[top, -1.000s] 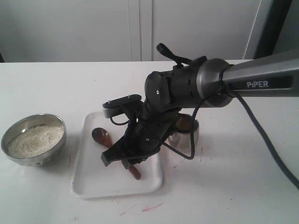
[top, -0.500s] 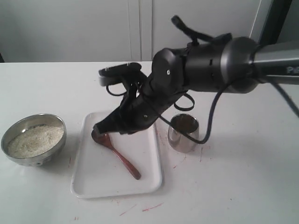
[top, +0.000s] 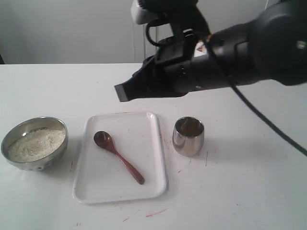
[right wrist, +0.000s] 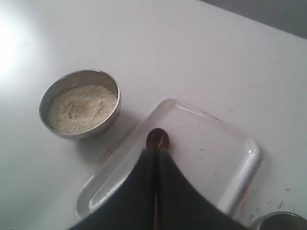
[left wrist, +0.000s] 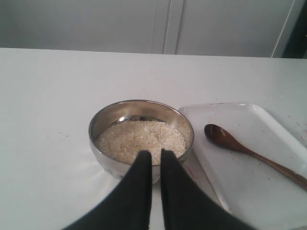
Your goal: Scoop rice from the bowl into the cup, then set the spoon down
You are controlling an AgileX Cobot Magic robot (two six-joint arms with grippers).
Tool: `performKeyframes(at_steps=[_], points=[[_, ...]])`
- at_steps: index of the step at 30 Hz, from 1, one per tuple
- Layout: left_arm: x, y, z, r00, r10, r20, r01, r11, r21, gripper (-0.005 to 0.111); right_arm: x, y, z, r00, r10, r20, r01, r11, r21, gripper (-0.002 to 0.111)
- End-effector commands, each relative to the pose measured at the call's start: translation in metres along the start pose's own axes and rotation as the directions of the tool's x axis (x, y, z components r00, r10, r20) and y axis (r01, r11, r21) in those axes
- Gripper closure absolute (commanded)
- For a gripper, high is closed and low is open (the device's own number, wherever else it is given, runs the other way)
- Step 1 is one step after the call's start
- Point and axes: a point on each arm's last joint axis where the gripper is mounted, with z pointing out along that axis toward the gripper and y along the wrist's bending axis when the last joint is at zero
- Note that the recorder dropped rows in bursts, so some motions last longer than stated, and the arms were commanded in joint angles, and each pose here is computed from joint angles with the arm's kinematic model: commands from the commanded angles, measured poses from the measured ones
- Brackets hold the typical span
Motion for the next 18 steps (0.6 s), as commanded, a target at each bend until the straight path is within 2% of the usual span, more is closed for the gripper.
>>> performKeyframes(at_steps=[1,10,18], points=[[-0.002,0.000,0.000,1.000,-0.011,0.012,0.011,1.000,0.005,0.092,0.012,0.002,-0.039,0.996,-0.046,0.078,0.046,0.999,0.008,0.108],[-0.002,0.000,0.000,1.000,-0.011,0.012,0.011,1.000,0.005,0.092,0.059,0.003,-0.110,0.974,-0.054,0.218,0.053,0.999,0.013,0.108],[-0.002,0.000,0.000,1.000,-0.011,0.012,0.011,1.000,0.005,0.092,0.110,0.002,-0.149,0.937,-0.030,0.349,0.028,1.000,0.010,0.108]])
